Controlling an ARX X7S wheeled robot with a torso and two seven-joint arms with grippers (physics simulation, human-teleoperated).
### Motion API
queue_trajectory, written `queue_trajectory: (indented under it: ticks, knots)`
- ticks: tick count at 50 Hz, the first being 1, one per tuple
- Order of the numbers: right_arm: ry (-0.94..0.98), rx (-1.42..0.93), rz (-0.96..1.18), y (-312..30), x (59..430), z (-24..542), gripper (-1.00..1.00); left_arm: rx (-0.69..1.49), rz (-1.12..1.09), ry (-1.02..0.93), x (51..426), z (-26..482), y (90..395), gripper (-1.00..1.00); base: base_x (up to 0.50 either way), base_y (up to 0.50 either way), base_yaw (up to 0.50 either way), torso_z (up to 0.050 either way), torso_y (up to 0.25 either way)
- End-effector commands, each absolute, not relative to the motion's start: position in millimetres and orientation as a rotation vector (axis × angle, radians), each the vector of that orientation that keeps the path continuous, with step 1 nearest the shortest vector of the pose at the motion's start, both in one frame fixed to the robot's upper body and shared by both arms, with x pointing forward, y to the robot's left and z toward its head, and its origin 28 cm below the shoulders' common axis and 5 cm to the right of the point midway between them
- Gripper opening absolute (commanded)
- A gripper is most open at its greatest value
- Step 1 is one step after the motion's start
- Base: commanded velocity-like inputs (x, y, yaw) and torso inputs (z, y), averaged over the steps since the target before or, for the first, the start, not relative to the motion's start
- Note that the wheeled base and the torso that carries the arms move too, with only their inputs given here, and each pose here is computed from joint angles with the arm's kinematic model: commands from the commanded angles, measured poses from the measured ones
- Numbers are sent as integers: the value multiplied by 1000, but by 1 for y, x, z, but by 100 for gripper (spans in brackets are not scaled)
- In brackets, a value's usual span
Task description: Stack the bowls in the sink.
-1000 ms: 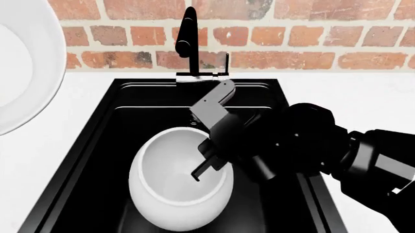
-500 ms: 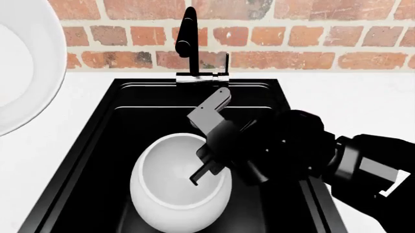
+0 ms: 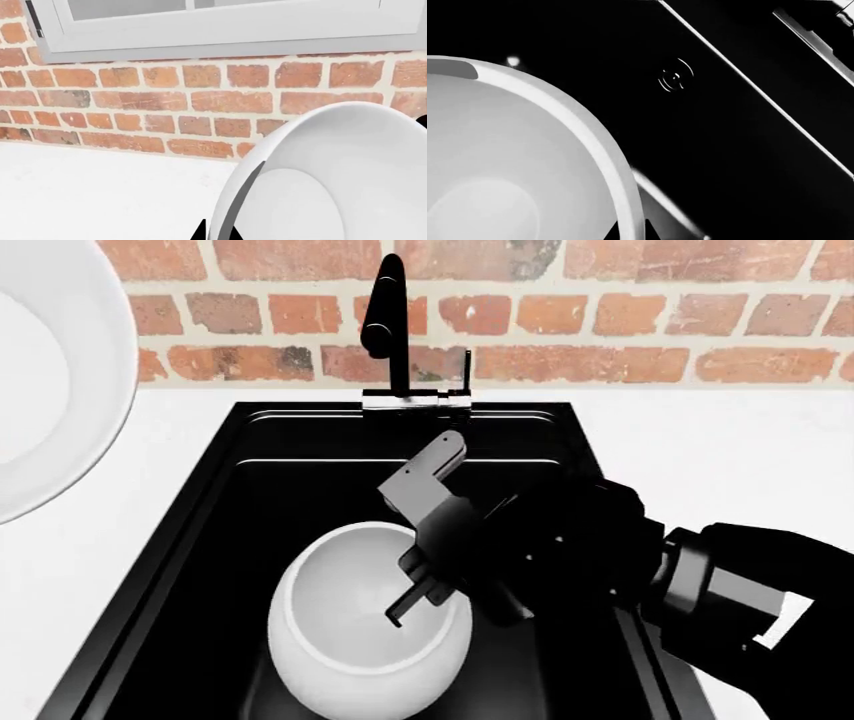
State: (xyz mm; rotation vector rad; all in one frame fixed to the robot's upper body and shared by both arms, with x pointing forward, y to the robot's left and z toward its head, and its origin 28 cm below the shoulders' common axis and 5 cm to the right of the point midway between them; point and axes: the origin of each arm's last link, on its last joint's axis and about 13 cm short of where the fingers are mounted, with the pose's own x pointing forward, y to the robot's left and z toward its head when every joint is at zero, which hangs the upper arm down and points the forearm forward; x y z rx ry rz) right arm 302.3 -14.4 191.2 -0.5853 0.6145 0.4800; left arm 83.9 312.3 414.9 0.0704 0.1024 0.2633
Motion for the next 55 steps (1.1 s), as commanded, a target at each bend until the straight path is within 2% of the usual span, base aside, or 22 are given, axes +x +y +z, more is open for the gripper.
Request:
queue_trajectory:
  ticks: [1, 55]
  knots:
    - [616, -595, 474, -12, 305, 186, -100, 62, 268, 80, 81, 417, 313, -100, 0, 0, 0, 0, 0]
    - [668, -650, 464, 0, 313, 157, -100, 58, 264, 83, 81, 415, 314, -100, 0, 0, 0, 0, 0]
